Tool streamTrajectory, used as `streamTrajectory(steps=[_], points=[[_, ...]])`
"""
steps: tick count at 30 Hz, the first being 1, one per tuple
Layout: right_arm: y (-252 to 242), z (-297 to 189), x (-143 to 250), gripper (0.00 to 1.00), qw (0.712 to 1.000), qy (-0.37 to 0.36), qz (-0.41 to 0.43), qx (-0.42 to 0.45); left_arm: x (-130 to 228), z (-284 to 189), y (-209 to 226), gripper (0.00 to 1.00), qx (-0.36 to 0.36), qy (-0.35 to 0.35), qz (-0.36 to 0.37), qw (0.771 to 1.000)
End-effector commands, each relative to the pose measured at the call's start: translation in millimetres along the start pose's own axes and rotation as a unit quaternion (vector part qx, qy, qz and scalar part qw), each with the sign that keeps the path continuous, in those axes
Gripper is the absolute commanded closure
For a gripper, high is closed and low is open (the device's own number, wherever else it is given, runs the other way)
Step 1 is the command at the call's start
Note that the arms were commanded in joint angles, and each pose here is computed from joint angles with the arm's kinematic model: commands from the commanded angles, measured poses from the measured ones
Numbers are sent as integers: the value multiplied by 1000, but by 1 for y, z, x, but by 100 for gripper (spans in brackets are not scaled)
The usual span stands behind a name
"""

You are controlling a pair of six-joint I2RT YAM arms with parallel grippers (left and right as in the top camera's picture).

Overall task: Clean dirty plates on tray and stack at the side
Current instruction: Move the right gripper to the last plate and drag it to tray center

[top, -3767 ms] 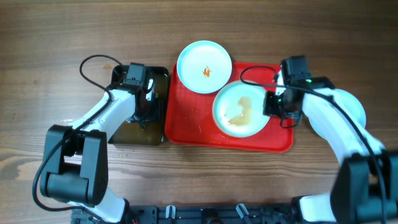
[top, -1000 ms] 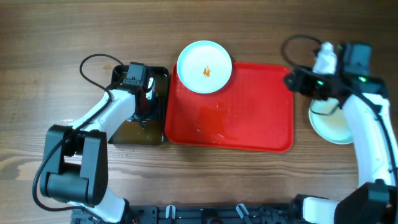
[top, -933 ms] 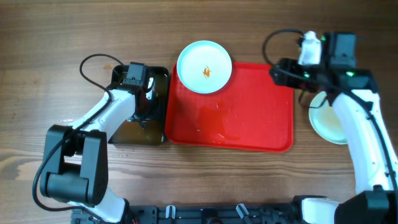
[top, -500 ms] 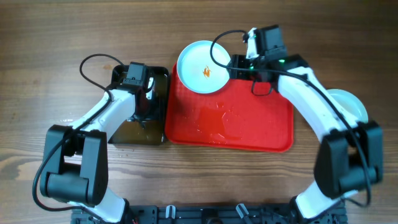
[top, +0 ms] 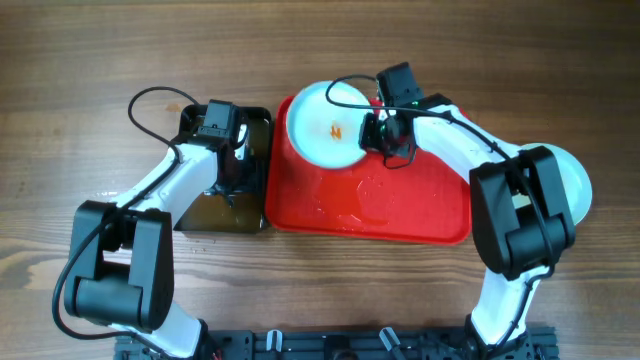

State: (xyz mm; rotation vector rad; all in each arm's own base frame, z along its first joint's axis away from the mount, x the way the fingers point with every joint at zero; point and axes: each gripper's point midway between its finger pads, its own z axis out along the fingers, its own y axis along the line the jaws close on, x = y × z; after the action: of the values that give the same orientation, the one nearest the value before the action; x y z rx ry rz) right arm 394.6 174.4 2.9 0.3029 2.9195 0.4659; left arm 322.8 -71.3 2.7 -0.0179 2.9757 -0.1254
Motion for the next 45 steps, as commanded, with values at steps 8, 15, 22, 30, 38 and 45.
streamTrajectory(steps=[8, 15, 22, 30, 38, 45], points=[[-45, -48, 50, 96, 990, 83, -14, 110, 1, -2, -1, 25, 5, -2, -2, 1000], [-57, -36, 66, 96, 987, 103, -36, 117, -17, -2, -4, 14, 12, -38, 0, 999], [-55, -35, 62, 95, 988, 94, -38, 113, -40, -6, -10, 26, 24, -86, -15, 996], [-55, -34, 62, 95, 988, 94, -38, 112, -32, 2, -9, 65, 24, -82, -22, 996], [-54, -34, 63, 94, 989, 96, -38, 110, -52, -3, -4, 92, 5, -123, -18, 992], [-54, -34, 62, 87, 989, 95, -38, 109, -14, -4, -7, 47, 18, -34, -22, 999]])
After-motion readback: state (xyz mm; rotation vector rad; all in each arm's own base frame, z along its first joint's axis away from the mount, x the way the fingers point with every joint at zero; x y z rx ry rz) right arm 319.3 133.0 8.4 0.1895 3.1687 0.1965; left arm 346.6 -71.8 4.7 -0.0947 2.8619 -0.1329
